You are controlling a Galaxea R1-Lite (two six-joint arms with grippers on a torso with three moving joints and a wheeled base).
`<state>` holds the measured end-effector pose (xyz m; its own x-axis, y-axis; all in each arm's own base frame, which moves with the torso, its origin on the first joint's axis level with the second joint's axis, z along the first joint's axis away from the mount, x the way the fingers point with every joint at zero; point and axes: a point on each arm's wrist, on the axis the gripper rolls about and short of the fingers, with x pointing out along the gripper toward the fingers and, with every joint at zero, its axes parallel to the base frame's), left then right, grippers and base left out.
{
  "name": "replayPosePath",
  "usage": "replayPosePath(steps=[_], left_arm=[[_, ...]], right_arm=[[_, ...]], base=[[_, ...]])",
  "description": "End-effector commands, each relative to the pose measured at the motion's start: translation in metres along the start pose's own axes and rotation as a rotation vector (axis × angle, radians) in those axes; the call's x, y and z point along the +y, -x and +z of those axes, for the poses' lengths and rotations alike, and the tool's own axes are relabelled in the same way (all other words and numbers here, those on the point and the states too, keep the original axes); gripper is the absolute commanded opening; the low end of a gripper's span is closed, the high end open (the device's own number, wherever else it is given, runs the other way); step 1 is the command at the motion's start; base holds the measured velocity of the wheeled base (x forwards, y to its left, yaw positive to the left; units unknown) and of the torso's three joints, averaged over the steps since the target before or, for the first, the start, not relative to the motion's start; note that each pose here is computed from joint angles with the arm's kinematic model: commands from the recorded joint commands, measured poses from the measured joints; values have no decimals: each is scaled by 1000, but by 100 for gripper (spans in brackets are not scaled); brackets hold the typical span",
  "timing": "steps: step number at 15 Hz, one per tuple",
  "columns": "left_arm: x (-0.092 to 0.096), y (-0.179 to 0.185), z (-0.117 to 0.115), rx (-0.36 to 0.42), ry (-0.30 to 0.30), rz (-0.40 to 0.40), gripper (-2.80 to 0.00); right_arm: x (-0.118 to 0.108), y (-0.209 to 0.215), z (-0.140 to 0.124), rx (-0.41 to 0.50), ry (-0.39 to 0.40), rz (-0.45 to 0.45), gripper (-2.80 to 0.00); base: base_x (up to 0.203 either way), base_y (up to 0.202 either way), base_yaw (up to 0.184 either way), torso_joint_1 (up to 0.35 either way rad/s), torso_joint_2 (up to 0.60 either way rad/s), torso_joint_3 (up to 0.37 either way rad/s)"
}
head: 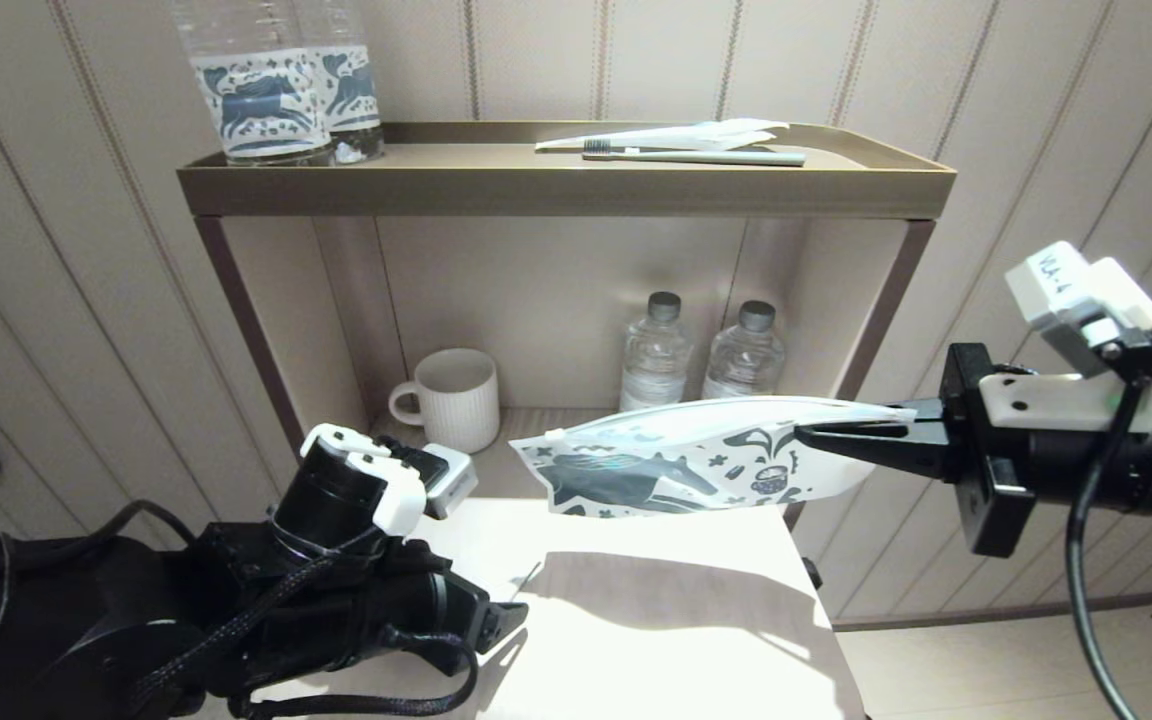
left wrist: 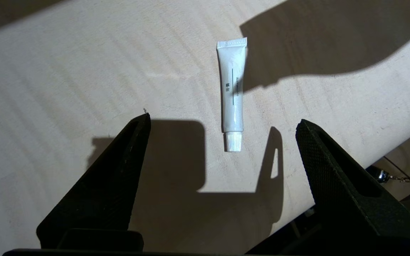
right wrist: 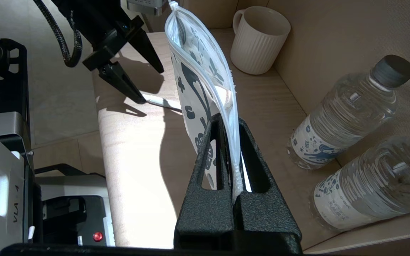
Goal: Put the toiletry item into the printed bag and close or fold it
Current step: Pick up the toothpaste
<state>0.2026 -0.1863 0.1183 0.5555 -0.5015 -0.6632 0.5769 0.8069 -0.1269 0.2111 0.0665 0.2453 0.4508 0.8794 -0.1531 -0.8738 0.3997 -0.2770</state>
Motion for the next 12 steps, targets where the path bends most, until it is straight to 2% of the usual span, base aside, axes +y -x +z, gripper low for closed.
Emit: replayPosePath(steps=[1, 5, 11, 12], left_arm=[[0, -14, -1, 33, -2, 6, 0], [2, -32, -8, 81, -12, 43, 0], [1, -41, -6, 84, -28, 46, 0], [0, -40, -7, 88, -30, 44, -280]], right_arm=[[0, 0, 0, -4, 5, 5, -280], [1, 0, 0, -4, 4, 8, -280], [1, -1, 0, -4, 4, 9, -280], [1, 0, 0, -4, 4, 8, -280]], base=[[0, 0, 0, 0, 0, 0], [0, 0, 0, 0, 0, 0], [0, 0, 0, 0, 0, 0], [0, 0, 0, 0, 0, 0]])
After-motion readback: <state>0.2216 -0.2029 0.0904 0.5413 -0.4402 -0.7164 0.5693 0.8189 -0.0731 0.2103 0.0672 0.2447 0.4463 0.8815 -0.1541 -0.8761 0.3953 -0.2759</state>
